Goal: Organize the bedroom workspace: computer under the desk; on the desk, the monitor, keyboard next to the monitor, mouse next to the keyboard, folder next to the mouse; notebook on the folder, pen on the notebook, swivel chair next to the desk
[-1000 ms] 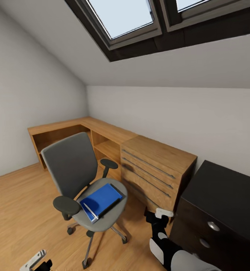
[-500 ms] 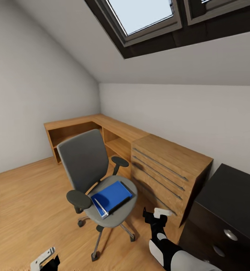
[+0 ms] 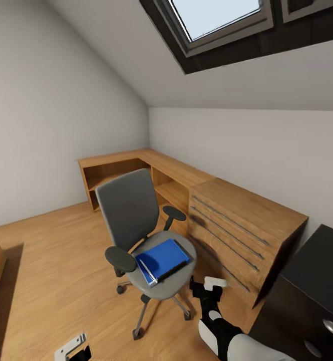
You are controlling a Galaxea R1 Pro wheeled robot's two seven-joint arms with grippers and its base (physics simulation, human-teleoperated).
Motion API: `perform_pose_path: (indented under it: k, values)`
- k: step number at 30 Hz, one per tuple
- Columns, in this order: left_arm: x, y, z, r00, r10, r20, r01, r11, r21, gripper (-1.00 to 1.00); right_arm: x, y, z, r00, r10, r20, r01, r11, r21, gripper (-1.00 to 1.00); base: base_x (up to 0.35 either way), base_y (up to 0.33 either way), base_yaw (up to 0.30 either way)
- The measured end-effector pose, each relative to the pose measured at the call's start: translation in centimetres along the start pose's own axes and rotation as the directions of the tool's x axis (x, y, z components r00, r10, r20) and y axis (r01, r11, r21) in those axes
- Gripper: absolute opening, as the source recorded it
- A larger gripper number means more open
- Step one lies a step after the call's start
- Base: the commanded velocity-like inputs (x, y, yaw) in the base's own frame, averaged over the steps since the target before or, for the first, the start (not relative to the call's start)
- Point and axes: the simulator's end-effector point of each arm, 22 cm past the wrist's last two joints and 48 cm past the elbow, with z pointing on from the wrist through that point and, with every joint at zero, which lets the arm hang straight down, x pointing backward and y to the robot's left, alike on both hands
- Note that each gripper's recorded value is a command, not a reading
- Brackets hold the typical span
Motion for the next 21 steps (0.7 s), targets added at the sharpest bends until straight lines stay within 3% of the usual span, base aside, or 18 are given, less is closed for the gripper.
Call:
perform_pose_path:
  k: [21]
  values:
    - [0.9, 0.3, 0.3, 1.000, 0.011, -0.020, -0.012, 1.000, -0.009, 1.00, 1.2, 0.1, 0.2, 1.000, -0.022, -0.017, 0.022, 1.000, -0.007, 1.00, 0.000, 0.000, 0.212]
